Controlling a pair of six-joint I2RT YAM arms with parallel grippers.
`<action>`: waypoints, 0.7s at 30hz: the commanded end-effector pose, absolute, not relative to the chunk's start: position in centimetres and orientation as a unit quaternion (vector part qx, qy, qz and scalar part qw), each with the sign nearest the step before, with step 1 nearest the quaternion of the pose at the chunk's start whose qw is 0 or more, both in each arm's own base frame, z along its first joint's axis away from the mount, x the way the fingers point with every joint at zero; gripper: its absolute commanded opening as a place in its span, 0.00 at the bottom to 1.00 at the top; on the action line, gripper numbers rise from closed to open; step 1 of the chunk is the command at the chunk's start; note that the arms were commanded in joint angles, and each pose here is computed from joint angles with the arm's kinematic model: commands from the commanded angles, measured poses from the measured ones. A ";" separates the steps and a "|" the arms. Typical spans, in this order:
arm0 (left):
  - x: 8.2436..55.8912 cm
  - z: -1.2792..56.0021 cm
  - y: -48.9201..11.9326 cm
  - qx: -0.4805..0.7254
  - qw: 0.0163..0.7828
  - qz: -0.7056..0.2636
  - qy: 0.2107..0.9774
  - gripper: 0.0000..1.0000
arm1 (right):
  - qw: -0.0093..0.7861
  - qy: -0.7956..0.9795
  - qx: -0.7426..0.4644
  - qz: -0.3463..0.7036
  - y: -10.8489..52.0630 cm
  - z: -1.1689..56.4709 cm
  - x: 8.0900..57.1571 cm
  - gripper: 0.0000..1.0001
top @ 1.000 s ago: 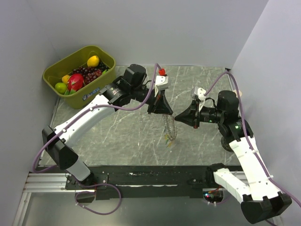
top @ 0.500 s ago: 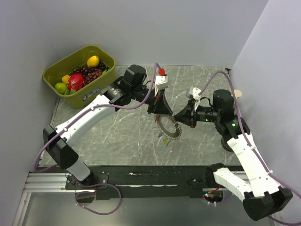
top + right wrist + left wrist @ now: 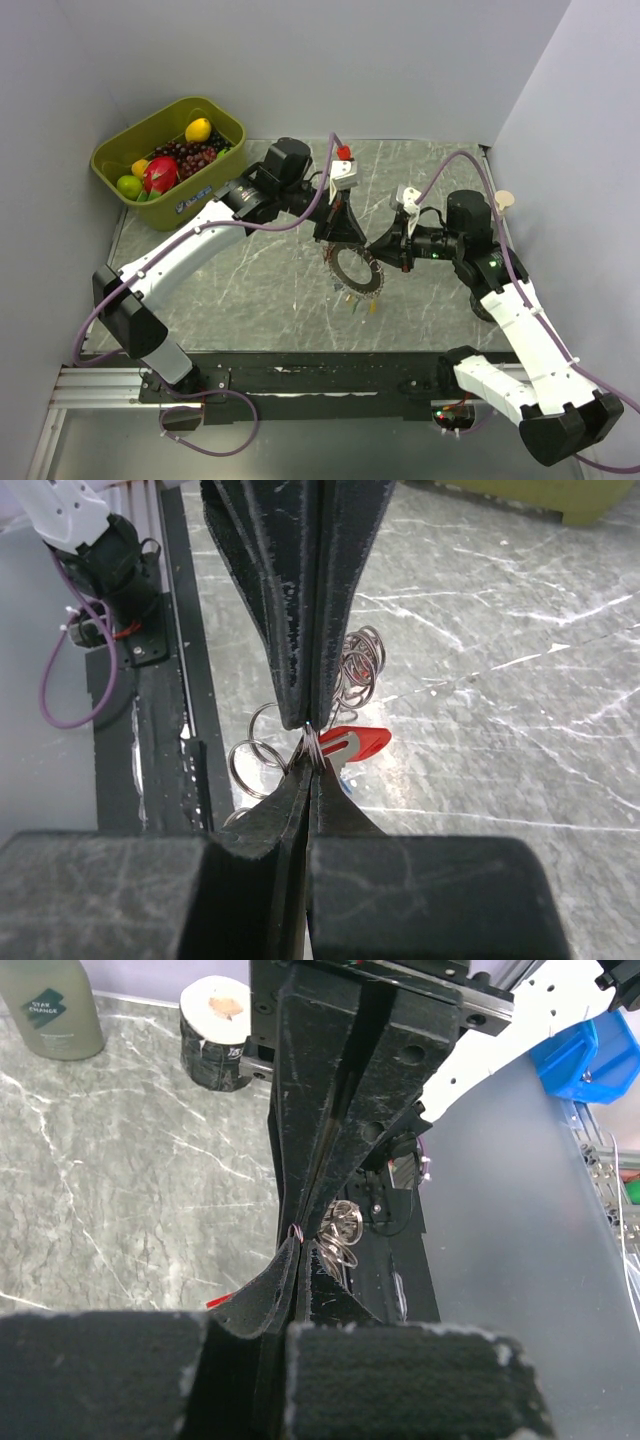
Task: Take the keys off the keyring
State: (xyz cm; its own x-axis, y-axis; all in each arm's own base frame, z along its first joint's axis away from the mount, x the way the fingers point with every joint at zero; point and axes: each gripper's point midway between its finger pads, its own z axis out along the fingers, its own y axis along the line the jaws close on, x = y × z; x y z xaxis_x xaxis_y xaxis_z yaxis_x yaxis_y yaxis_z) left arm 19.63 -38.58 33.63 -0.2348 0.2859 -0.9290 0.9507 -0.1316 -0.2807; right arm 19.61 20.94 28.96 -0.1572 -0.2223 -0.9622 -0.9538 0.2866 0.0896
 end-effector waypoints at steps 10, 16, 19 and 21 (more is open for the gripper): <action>19.3 39.3 -37.1 0.541 0.371 -0.553 0.514 0.01 | 0.455 0.669 -0.461 0.364 20.4 27.5 19.4 0.00; 19.0 39.4 -36.3 0.545 0.369 -0.558 0.506 0.01 | 0.472 0.675 -0.449 0.347 20.0 27.8 20.1 0.00; 18.8 39.2 -36.1 0.547 0.364 -0.561 0.504 0.01 | 0.475 0.671 -0.449 0.349 20.0 28.0 19.9 0.00; 18.7 39.2 -36.2 0.548 0.362 -0.563 0.502 0.01 | 0.475 0.666 -0.453 0.355 20.1 28.4 19.7 0.00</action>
State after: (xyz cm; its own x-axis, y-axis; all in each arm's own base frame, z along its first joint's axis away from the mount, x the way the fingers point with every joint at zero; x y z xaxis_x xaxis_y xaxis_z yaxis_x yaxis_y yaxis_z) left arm 20.70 -37.50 33.51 -0.2695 0.2734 -0.9234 0.9409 -0.1296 -0.3130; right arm 20.21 20.47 28.99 -0.0992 -0.2500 -0.9631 -0.9469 0.3212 0.0141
